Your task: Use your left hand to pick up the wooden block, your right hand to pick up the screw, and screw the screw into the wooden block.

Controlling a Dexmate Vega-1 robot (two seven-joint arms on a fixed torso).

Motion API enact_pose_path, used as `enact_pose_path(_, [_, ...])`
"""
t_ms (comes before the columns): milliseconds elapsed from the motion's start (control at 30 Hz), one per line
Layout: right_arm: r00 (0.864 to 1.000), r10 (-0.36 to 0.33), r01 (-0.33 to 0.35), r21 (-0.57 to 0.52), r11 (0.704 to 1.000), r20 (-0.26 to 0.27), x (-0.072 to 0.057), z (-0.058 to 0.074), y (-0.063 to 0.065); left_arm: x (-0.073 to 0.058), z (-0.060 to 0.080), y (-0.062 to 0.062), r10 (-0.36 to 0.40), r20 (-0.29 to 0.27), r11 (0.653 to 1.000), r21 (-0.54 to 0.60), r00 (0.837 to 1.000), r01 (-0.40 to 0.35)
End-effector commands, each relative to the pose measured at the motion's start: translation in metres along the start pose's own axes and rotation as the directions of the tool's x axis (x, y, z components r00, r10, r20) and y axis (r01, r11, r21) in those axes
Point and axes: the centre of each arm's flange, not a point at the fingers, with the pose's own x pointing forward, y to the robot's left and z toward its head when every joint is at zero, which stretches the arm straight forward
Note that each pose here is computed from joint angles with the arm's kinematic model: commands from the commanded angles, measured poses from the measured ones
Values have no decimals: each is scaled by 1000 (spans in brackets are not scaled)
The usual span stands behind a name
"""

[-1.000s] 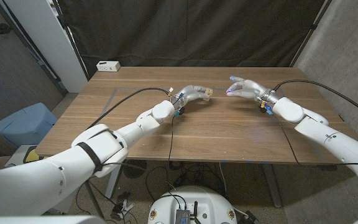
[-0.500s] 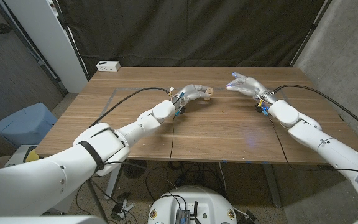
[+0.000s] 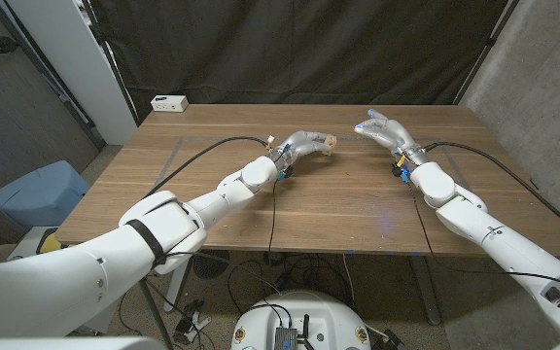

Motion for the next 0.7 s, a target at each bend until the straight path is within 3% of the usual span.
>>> enact_pose_path(33, [990,-142,143,84,986,-20,-3,1,15,1,3,-8,13,9,1000,-25,1000,-13])
enact_pose_path(700, [954,-293,298,179,938,-55,3,8,39,6,3,-9,33,-6,998,-61,999,-33])
